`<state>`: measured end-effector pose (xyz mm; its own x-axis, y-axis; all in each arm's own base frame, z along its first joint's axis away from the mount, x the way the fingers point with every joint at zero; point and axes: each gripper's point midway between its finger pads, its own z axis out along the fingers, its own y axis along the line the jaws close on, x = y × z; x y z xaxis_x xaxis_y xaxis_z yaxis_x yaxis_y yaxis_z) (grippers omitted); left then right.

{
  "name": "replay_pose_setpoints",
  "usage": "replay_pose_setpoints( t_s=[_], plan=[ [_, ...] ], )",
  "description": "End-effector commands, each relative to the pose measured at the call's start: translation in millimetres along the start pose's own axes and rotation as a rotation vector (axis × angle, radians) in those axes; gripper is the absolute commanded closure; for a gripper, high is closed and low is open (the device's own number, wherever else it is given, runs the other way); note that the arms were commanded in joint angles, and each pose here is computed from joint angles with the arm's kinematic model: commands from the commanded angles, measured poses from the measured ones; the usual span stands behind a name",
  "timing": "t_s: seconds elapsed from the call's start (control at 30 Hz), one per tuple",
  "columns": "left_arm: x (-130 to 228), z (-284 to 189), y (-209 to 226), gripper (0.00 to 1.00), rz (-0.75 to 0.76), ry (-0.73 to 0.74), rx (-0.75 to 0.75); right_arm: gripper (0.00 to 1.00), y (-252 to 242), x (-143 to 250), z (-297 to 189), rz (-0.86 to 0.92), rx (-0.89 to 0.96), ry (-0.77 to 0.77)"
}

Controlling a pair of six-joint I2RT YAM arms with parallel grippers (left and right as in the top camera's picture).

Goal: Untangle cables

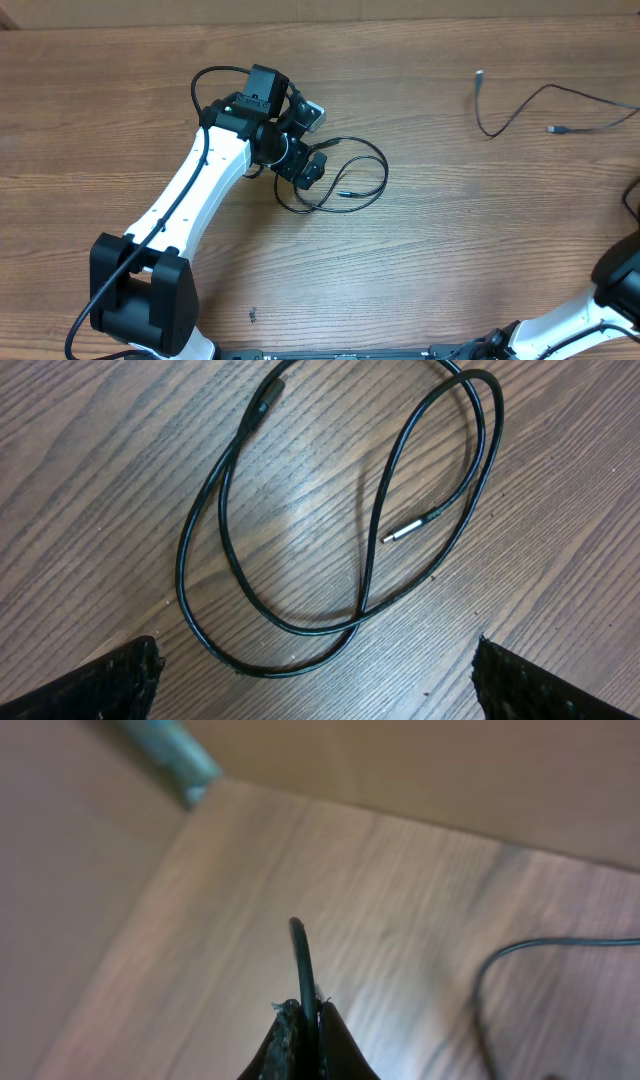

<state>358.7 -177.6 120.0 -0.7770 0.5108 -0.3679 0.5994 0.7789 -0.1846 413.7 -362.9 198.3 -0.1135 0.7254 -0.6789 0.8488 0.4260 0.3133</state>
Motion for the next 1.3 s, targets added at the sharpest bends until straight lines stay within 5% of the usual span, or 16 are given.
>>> replay_pose_setpoints(
  t_s=[0.0,0.27,0.3,0.4,0.83,0.97,1.27],
  plan=[
    [-2.3,-2.7,-0.3,0.01,-0.014,-0.009,-0.004,0.96,-39.8,-7.5,25.3,0.009,0.086,-0.018],
    [-2.2,-2.7,-0.3,0.00,-0.014,-0.009,-0.004,0.94,-106.5,-20.0,52.1,0.090,0.168,-0.029],
    [-2.2,-2.7,-0.3,0.01,-0.014,-0.009,-0.004,0.85,-109.5,-19.4,53.5,0.097,0.169,-0.025],
    [-2.2,-2.7,-0.3,0.00,-0.014,-0.009,-0.004,0.00,-107.8,-16.9,55.6,0.102,0.140,-0.007],
    [-2.3,-2.7,-0.3,0.00,-0.014,-0.009,-0.004,0.00,-58.7,18.0,47.0,0.111,-0.141,0.196],
    [-2.2,-2.7,-0.3,0.00,-0.014,-0.009,-0.004,0.00,-14.6,20.3,18.2,0.070,-0.380,0.258],
    [-2.3,-2.7,-0.3,0.00,-0.014,-0.009,-0.004,0.00,58.6,35.2,-80.8,-0.163,-0.481,0.263]
  ],
)
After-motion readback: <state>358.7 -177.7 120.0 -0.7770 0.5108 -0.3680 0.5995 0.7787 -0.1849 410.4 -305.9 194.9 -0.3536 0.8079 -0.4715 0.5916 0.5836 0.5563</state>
